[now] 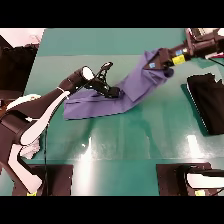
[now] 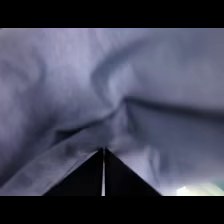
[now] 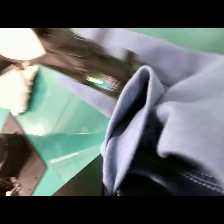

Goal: Fold the shirts.

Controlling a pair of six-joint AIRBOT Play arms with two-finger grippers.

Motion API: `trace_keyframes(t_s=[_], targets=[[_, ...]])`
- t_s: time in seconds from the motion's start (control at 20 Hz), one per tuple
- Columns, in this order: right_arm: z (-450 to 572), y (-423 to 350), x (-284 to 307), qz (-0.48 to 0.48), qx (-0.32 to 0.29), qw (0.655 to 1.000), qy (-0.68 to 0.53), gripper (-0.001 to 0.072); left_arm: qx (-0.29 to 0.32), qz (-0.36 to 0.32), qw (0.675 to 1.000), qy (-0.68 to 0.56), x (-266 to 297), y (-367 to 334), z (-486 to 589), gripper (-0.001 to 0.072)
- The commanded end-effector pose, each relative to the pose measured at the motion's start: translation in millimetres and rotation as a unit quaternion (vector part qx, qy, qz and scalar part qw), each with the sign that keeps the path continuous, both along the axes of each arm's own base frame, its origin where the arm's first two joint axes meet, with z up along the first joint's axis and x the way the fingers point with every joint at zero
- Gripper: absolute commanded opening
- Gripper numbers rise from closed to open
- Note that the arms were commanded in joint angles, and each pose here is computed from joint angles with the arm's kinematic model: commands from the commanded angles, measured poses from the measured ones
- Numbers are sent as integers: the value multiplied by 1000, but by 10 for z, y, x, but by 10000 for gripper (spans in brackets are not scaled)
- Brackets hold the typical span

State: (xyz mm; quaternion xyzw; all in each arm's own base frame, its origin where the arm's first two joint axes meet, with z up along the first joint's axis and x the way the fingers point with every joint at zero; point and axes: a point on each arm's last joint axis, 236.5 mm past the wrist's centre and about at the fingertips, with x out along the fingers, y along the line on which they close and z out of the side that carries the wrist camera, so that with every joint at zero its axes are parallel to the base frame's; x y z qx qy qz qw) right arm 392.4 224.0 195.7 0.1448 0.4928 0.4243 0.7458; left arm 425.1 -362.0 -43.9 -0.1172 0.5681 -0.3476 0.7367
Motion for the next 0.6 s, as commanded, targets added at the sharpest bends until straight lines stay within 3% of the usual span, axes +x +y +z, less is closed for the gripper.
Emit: trace_keyframes(t_s=[0.0,0.3,0.55], targets=[[232,476,-67,43,14,999,-23,14,5,2,1000,10,11,-15,-103,27],[87,959,-103,95,15,995,-17,14,17,-8,1000,5,-10,34,-87,27],[-192,1057,-135,98,10,995,9,14,101,-30,991,-78,126,470,252,26]])
